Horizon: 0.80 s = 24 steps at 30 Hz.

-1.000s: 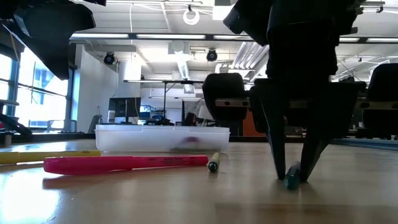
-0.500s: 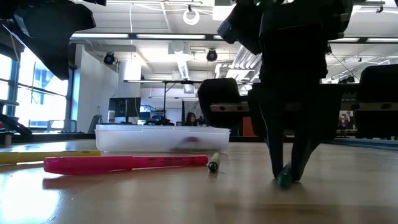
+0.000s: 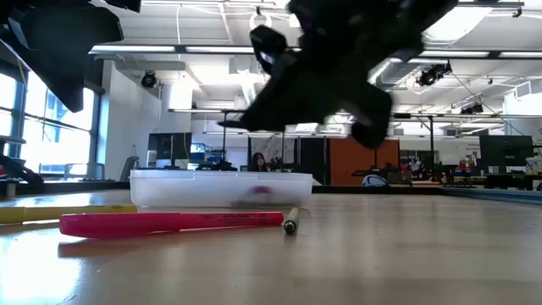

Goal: Pick & place school supplies into a supply box
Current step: Put the dark green crayon into the gray supply box

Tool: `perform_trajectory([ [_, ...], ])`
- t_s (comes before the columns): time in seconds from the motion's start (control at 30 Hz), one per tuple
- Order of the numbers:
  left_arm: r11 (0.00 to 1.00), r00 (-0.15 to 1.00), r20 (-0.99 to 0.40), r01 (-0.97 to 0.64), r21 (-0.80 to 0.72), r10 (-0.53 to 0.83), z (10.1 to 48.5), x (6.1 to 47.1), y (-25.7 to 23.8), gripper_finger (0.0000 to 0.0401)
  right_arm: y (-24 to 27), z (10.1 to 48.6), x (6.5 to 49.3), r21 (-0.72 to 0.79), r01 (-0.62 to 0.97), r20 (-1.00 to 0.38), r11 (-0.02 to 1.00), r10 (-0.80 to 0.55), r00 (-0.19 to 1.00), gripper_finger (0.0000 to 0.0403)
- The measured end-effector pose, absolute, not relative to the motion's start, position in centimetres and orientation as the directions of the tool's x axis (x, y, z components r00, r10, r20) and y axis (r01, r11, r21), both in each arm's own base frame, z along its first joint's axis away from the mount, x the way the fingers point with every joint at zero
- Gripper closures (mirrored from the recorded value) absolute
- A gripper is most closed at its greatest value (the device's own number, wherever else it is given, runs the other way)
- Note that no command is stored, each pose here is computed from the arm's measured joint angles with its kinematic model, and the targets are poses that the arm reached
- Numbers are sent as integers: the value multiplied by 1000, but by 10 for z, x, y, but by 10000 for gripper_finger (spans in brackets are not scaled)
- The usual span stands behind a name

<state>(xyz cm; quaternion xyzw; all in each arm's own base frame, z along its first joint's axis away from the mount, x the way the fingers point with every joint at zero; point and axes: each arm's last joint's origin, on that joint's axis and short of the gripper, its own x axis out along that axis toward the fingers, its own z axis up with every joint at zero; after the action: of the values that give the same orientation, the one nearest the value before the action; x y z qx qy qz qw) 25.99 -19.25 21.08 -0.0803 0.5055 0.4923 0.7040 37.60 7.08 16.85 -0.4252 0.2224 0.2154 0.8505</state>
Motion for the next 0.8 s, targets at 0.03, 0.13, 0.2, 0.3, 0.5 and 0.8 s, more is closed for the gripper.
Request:
perform_trajectory([
  [0.03, 503, 4, -791, -774, 384, 612, 211, 260, -192, 313, 62, 170, 379, -627, -536, -545, 565, 173, 820, 389],
  [0.13, 503, 5, -791, -774, 384, 612, 211, 260, -192, 313, 39, 173, 383, -592, -528, -509, 609, 226, 830, 396],
  [0.2, 503, 5, -791, -774, 384, 612, 211, 260, -192, 313, 25, 175, 385, -552, -537, -485, 638, 278, 829, 399],
  [0.3, 503, 8, -789, -774, 384, 614, 211, 260, -192, 313, 5, 174, 384, -492, -573, -482, 655, 343, 806, 396],
  [0.5, 503, 11, -788, -774, 383, 616, 211, 260, -192, 313, -12, 169, 378, -387, -664, -501, 640, 459, 734, 388],
  [0.8, 506, 14, -786, -772, 385, 618, 211, 260, -192, 313, -26, 170, 378, -347, -623, -492, 701, 430, 757, 388],
])
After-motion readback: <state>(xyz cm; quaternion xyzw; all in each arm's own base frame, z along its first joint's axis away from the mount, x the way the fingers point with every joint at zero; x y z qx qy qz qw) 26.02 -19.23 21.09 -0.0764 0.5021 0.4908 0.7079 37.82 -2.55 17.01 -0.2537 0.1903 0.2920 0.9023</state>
